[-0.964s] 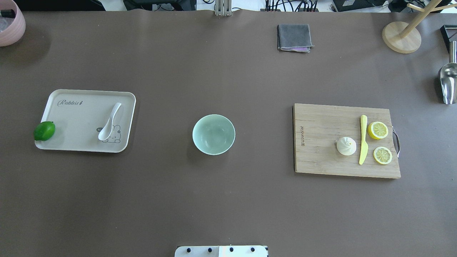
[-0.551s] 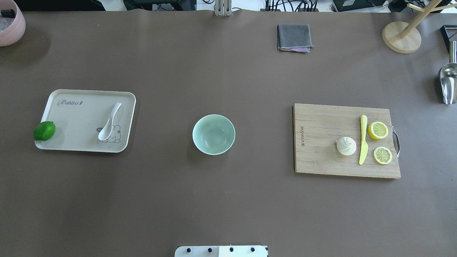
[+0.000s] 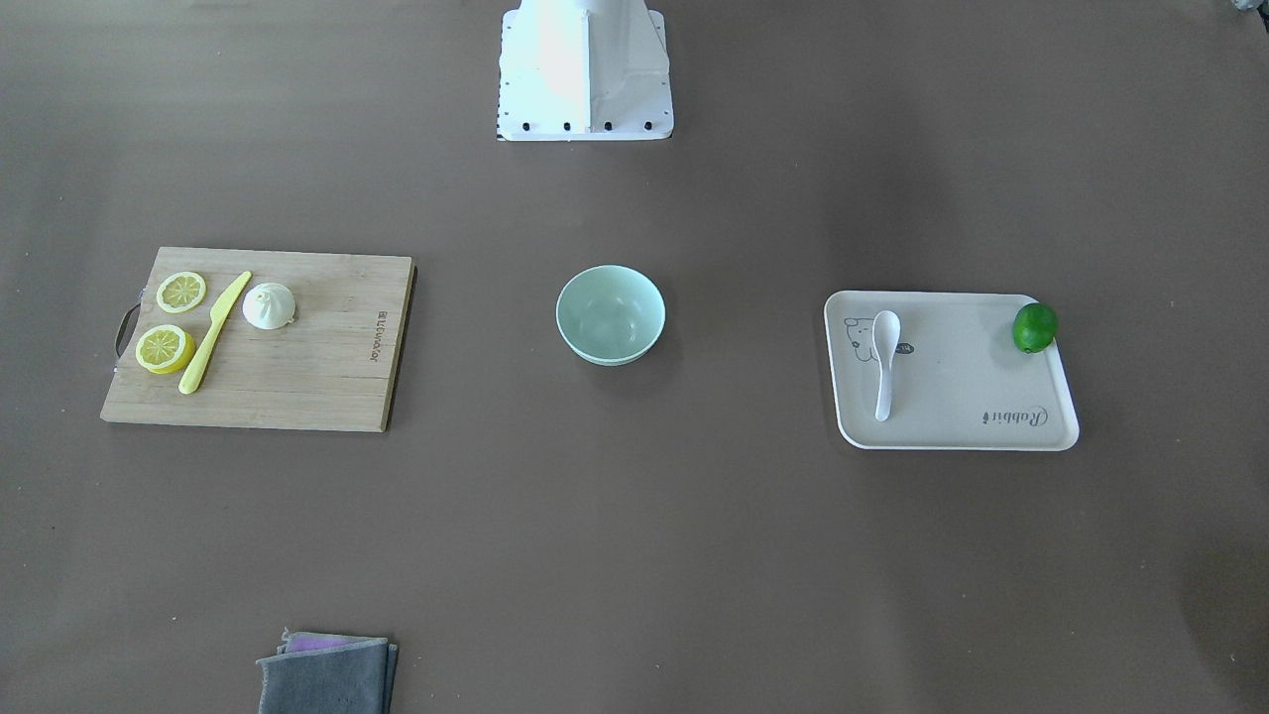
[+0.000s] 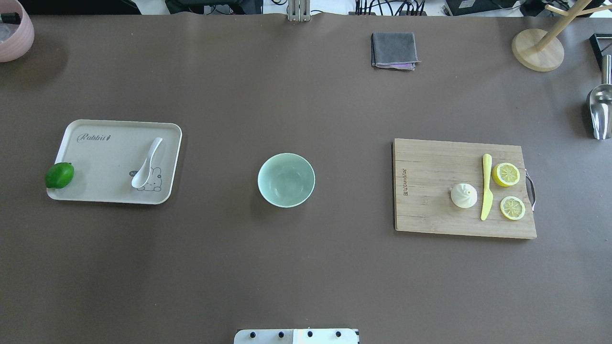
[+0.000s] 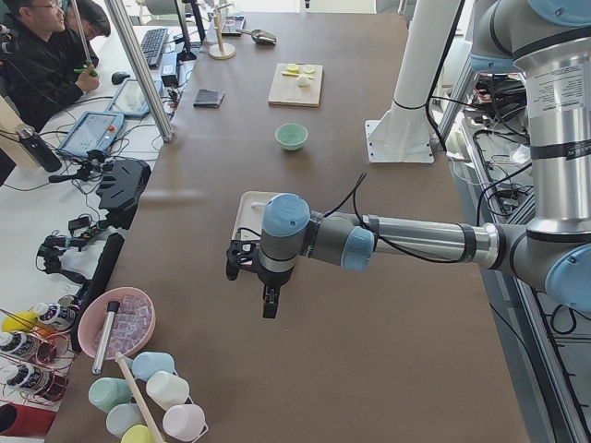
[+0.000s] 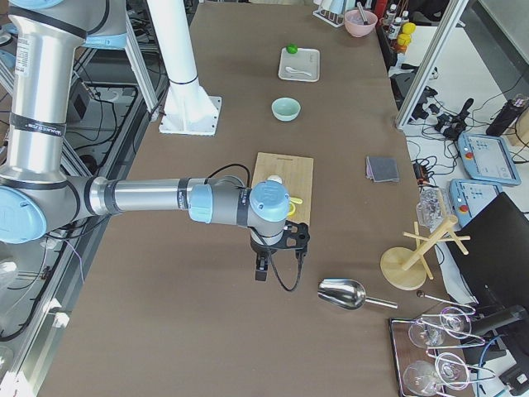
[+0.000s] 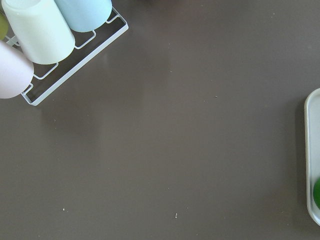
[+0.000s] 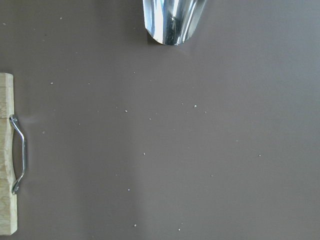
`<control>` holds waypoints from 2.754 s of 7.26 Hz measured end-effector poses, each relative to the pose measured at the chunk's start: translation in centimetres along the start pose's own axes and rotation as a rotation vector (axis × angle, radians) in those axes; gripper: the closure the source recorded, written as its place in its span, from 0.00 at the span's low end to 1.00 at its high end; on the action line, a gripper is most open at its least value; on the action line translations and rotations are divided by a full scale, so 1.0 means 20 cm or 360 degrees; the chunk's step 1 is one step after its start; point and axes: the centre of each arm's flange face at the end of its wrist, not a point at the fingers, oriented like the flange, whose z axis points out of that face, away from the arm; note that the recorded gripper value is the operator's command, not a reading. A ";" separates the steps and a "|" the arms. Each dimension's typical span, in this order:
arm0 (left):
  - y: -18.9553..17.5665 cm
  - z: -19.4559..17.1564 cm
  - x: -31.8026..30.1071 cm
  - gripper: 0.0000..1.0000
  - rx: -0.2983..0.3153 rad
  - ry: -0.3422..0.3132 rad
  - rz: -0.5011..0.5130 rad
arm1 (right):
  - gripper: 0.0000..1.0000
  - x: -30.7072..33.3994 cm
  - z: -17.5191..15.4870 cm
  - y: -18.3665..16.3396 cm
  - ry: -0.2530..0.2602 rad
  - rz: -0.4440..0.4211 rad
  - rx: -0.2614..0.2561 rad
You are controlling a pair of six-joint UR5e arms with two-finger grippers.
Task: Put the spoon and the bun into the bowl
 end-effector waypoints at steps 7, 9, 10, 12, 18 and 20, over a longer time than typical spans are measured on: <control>-0.10 -0.01 0.16 0.02 0.0010 0.0057 0.0091 | 0.00 -0.03 -0.02 -0.02 -0.0016 -0.0003 0.0010; -0.30 0.02 0.52 0.02 0.0020 0.0149 0.0304 | 0.00 -0.12 -0.05 -0.09 -0.0043 -0.0052 0.0037; -0.38 0.04 0.75 0.02 0.0021 0.0198 0.0402 | 0.00 -0.21 -0.08 -0.16 -0.0063 -0.0108 0.0057; -0.50 0.03 1.12 0.02 0.0062 0.0296 0.0485 | 0.00 -0.36 -0.16 -0.27 -0.0118 -0.0208 0.0110; -0.55 0.46 1.76 0.02 0.0041 0.0348 0.0502 | 0.00 -0.77 -0.12 -0.40 -0.0238 -0.0371 0.0106; -0.51 0.58 1.93 0.02 0.0004 0.0352 0.0563 | 0.00 -0.91 -0.10 -0.43 -0.0251 -0.0413 0.0086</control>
